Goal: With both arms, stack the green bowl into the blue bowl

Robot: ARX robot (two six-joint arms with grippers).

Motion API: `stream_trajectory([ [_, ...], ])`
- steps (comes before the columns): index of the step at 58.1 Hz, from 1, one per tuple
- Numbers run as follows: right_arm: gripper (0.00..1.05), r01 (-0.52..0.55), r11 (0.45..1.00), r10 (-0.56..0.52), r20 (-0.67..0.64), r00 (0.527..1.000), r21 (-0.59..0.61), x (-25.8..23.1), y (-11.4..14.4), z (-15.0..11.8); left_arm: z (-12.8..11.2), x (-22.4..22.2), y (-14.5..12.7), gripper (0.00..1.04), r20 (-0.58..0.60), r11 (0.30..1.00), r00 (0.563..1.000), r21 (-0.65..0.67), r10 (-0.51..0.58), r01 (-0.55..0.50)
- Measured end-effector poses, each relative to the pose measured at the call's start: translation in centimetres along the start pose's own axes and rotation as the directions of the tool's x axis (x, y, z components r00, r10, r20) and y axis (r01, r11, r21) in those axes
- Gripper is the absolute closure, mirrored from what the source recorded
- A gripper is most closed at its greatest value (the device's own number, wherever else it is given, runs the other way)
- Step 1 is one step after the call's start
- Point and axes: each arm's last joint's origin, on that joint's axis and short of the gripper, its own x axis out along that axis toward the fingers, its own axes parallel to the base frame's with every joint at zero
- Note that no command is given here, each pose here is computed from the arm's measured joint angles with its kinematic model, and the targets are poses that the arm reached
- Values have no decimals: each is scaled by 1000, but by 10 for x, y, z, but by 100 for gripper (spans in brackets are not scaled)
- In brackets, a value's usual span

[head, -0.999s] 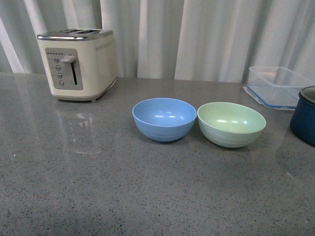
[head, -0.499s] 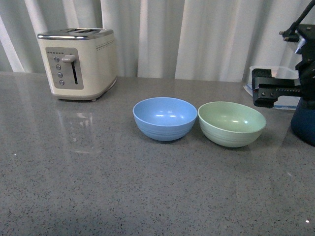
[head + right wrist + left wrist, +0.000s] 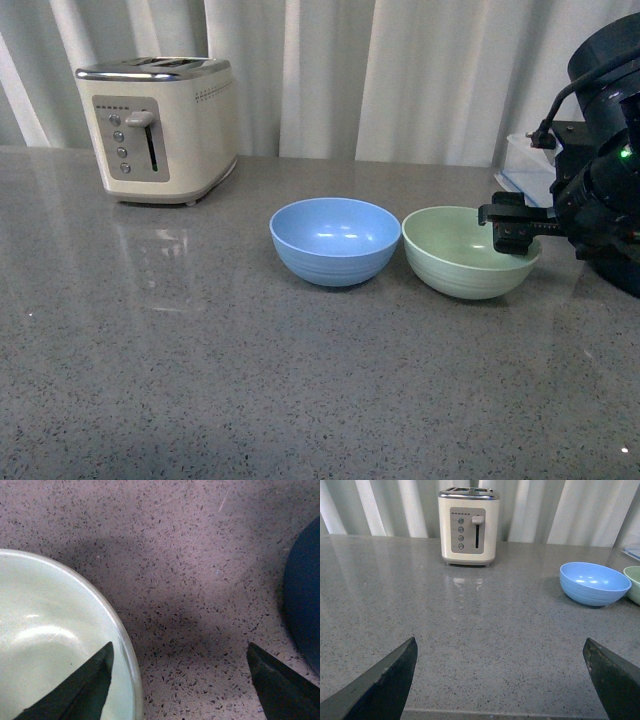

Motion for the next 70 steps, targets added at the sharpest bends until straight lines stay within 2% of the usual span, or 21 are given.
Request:
stream_trajectory([
  [15,77,-10,1000,10,-9,1000,7,3,2,0,0,0,0,7,0,1000,1000,0,0,0],
  [26,100,-44,999,44,15,999,22,-5,3,5,0,0,0,7,0,1000,1000,0,0,0],
  [29,103,-45,999,44,35,998,21,-12,2,8,0,0,0,7,0,1000,1000,0,0,0],
  [43,103,-100,995,98,161,982,4,-56,12,26,0,0,0,7,0,1000,1000,0,0,0],
  [50,103,-217,976,213,289,933,-19,-91,34,40,0,0,0,7,0,1000,1000,0,0,0],
  [54,103,-262,964,261,318,912,-38,-100,48,40,0,0,0,7,0,1000,1000,0,0,0],
  [61,103,-311,947,321,303,897,-82,-99,78,30,0,0,0,7,0,1000,1000,0,0,0],
  [70,103,-332,938,347,254,903,-101,-79,104,17,0,0,0,7,0,1000,1000,0,0,0],
])
